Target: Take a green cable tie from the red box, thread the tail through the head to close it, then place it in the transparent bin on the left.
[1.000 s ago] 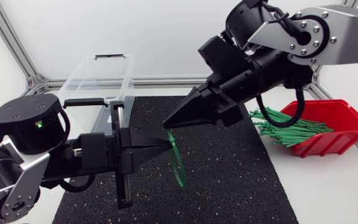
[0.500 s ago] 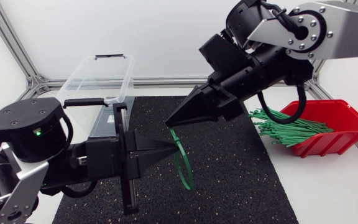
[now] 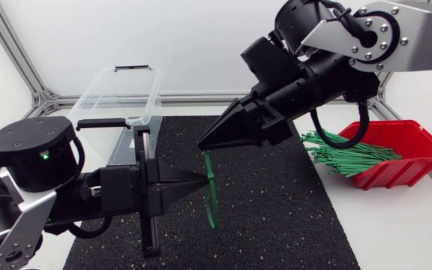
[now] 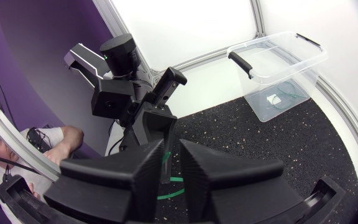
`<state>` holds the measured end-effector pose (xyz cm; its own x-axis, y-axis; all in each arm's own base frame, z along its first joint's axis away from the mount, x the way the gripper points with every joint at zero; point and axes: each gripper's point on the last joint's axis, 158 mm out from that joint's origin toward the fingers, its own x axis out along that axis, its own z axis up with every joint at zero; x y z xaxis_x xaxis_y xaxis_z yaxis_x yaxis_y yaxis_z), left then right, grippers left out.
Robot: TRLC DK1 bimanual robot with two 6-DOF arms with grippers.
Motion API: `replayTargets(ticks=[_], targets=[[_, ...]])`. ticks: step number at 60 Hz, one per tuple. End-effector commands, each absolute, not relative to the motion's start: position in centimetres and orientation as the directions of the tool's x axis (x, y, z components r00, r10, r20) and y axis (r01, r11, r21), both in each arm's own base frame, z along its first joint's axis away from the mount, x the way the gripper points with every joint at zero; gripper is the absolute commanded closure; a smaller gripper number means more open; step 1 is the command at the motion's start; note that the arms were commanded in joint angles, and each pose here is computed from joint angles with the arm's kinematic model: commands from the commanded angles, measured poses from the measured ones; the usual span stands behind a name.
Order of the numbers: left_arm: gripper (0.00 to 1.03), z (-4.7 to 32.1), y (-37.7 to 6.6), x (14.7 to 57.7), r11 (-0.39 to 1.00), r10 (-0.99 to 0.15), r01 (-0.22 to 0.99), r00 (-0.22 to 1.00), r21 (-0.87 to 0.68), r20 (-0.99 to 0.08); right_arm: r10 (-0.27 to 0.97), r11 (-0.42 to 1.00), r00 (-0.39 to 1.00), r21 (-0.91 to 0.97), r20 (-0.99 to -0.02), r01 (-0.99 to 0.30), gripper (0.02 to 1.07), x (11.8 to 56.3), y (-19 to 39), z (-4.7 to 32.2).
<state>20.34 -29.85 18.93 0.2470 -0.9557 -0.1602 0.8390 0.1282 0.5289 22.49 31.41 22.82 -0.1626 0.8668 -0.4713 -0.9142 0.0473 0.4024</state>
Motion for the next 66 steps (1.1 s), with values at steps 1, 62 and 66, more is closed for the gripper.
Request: replayTargets(ticks=[1,62,66], targets=[[1.0,20.5,-29.4,21.3,0.148,-0.954,0.812,0.268,0.564,-0.136,0.86,0.066,-0.161,0.418,-0.485,-0.906,0.2,22.1,30.9,22.2],[0.98,27.6,-10.7,47.5,0.688,-0.509,0.613,0.789,0.388,-0.343,0.651,0.463,0.248,0.117,-0.718,-0.879,0.06,33.4,20.8,14.6],[0.92,27.1,-9.1,49.0,0.712,-0.458,0.592,0.799,0.377,-0.39,0.627,0.477,0.27,0.086,-0.731,-0.875,0.06,33.7,20.2,14.5]])
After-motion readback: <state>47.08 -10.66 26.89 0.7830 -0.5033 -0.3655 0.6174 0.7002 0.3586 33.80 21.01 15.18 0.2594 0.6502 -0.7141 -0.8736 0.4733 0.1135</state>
